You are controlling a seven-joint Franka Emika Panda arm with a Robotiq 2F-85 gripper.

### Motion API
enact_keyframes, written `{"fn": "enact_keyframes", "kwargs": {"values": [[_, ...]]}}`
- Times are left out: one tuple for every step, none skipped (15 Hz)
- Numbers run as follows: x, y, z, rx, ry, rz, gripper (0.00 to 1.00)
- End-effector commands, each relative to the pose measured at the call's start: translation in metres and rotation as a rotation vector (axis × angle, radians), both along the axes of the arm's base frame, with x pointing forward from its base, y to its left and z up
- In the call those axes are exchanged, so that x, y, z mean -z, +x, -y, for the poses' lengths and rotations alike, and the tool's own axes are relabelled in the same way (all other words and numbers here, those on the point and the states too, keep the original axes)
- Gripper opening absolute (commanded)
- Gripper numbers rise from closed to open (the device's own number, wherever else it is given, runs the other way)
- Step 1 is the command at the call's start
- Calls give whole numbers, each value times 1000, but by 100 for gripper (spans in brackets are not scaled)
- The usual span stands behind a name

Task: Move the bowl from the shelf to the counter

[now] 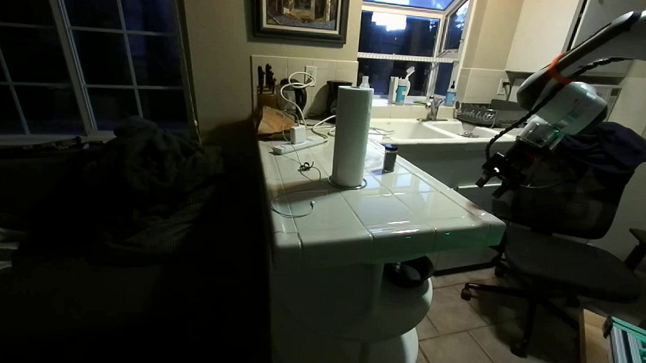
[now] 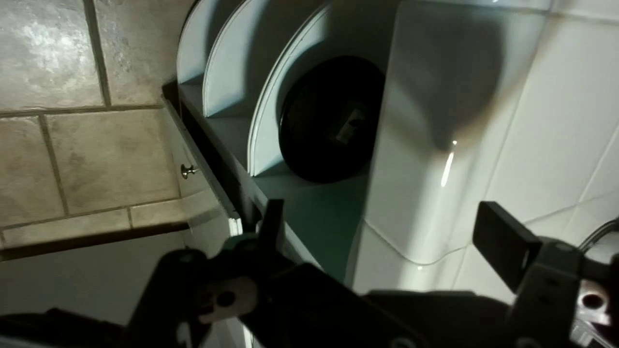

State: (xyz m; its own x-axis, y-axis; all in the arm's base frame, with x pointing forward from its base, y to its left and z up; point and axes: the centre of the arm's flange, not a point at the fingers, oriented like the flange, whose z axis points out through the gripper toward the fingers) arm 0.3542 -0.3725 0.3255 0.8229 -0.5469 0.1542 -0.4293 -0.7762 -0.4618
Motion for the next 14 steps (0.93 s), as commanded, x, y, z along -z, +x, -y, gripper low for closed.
{"fn": "enact_keyframes", "kwargs": {"values": [[31, 14, 37, 14, -8, -18, 100], [38, 12, 44, 20, -1, -26, 100], [45, 11, 50, 19, 2, -31, 100], [52, 10, 54, 19, 16, -37, 100], [36, 2, 35, 24, -7, -39, 100], [42, 1, 40, 26, -4, -45, 100], [47, 1, 43, 28, -3, -50, 100], [50, 2, 45, 28, -2, -53, 100], [51, 3, 46, 27, -3, -54, 100], [50, 4, 46, 25, -4, -52, 100], [49, 5, 46, 25, -4, -51, 100], [49, 5, 46, 24, -5, -50, 100], [49, 5, 46, 24, -5, -50, 100], [48, 6, 46, 24, -5, -49, 100]]}}
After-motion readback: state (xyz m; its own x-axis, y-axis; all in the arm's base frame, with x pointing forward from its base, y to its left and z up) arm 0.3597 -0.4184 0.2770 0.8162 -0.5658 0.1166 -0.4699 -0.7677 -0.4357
